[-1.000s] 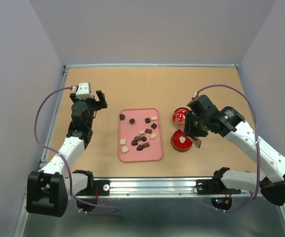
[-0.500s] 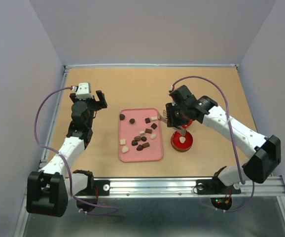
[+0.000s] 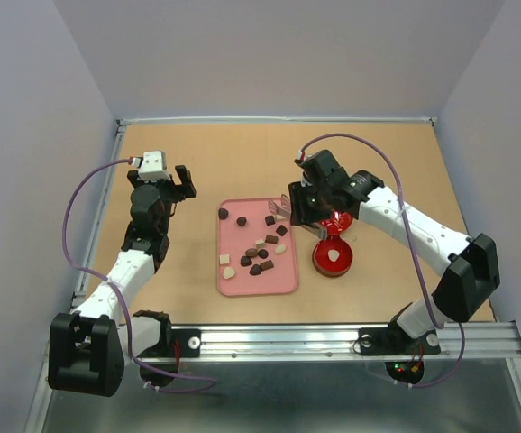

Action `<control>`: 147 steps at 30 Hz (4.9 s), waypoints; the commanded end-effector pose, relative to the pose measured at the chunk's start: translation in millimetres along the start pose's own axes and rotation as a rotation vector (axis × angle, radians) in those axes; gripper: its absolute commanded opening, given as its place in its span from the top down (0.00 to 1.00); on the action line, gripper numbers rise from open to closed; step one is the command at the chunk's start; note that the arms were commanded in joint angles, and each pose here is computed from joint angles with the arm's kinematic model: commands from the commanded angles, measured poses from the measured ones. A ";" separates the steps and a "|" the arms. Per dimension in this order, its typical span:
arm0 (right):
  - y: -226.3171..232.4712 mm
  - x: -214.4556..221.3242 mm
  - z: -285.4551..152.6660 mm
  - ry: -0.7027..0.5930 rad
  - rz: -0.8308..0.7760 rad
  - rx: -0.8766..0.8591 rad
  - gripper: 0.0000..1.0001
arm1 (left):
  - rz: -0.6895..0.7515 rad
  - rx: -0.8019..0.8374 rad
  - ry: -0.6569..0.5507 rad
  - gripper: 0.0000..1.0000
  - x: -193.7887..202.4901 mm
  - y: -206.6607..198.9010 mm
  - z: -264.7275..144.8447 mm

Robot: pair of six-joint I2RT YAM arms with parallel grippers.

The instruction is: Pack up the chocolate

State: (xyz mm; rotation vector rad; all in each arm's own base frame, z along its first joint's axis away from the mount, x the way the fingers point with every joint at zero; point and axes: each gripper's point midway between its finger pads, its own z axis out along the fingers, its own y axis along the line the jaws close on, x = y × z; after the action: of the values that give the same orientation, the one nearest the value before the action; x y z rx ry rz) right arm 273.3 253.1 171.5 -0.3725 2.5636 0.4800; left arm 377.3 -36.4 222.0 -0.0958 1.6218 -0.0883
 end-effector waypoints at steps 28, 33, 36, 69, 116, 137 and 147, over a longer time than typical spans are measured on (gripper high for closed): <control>19.6 8.8 29.5 0.020 -0.054 -0.036 0.52 | -0.007 0.003 -0.052 0.04 -15.4 0.2 -2.1; 12.3 14.2 32.8 0.029 -0.052 -0.005 0.52 | -0.008 0.003 -0.052 0.04 -15.4 0.3 -2.7; 11.6 17.7 34.4 0.040 -0.053 -0.006 0.52 | -0.007 0.003 -0.052 0.04 -15.6 0.3 -2.4; 17.0 -13.3 -29.1 -0.149 -0.045 0.070 0.74 | -0.010 0.006 -0.062 0.04 -18.6 -0.1 -4.9; -64.5 99.3 -104.0 -0.002 0.234 0.347 0.49 | -0.011 0.023 -0.039 0.04 -11.7 -4.1 2.6; 32.7 -28.0 -18.0 -0.153 -0.058 0.025 0.53 | -0.009 0.016 -0.046 0.04 -13.1 -2.3 -0.2; 69.5 -45.2 22.6 -0.122 -0.120 -0.118 0.50 | -0.007 0.005 -0.041 0.04 -11.1 -0.2 0.2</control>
State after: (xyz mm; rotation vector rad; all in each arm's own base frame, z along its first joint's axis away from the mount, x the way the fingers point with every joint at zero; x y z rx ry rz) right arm 285.3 295.9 169.7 -0.4415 2.4975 0.4292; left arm 377.0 -39.7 216.7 -0.0822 1.6419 -0.1017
